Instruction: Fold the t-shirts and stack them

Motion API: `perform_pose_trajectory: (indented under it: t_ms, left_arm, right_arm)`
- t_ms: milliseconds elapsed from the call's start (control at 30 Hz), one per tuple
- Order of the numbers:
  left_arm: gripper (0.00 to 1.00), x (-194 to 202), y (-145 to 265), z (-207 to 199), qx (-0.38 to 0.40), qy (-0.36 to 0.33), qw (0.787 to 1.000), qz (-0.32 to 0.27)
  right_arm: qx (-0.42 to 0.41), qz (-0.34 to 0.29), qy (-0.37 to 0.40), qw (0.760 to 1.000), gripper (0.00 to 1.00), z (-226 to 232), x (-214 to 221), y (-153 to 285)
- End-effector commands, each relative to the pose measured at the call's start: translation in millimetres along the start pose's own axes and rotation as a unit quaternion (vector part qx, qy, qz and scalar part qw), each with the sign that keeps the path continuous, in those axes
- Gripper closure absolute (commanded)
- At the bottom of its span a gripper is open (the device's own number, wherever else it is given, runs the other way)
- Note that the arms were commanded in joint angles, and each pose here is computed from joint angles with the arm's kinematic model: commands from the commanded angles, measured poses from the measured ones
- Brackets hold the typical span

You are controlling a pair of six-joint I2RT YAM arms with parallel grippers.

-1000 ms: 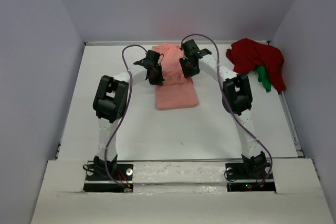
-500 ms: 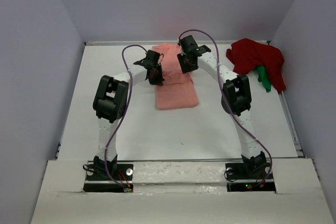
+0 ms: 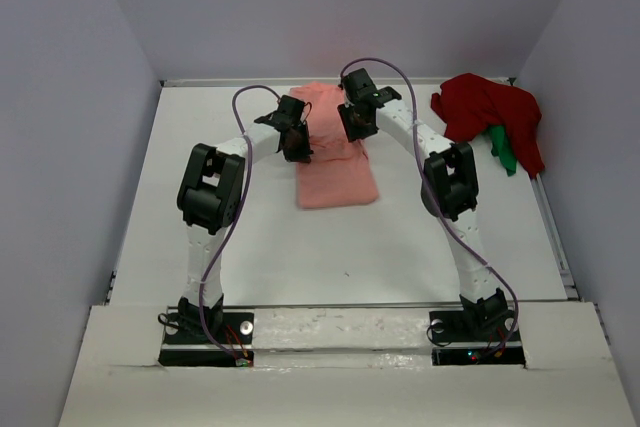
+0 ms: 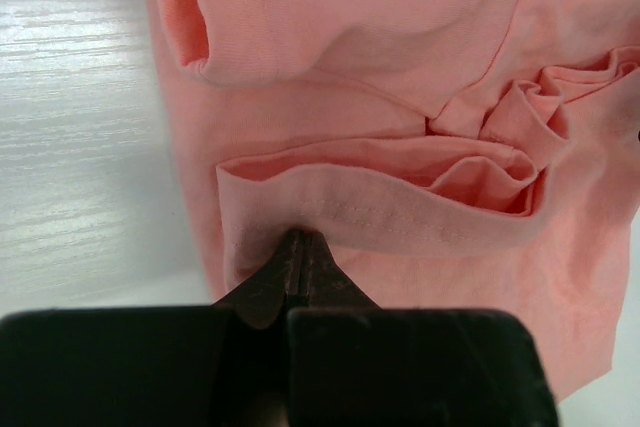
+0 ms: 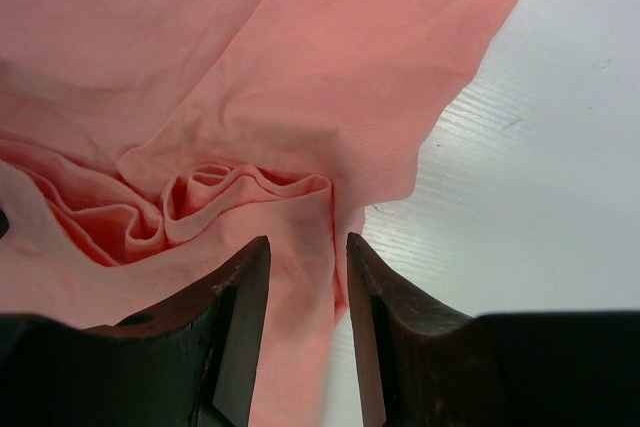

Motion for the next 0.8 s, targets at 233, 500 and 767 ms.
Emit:
perform_pose_trajectory:
  t_ms: [233, 500, 767]
  left_arm:
    - [1.0, -16, 9, -5, 0.014, -0.003, 1.0, -0.022]
    - [1.0, -17, 11, -5, 0.015, -0.005, 1.0, -0.023]
    - [1.0, -19, 15, -5, 0.015, -0.005, 1.0, -0.026]
  right_arm:
    - [-0.017, -0.004, 0.008, 1.0, 0.58, 13, -4, -2]
    - [-0.012, 0.009, 0.012, 1.0, 0.58, 11, 7, -15]
    - [-0.007, 0.007, 0.006, 1.0, 0.58, 11, 8, -20]
Point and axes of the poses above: each gripper's point midway between its finger pads, its own y axis back along the fingers, its own z axis along the line the jaws close on, x = y × z, the point moved 6 cm from there along y, back along the fingers, and after that the axes turned 12 degrees about -y, right-handed, at the moved point
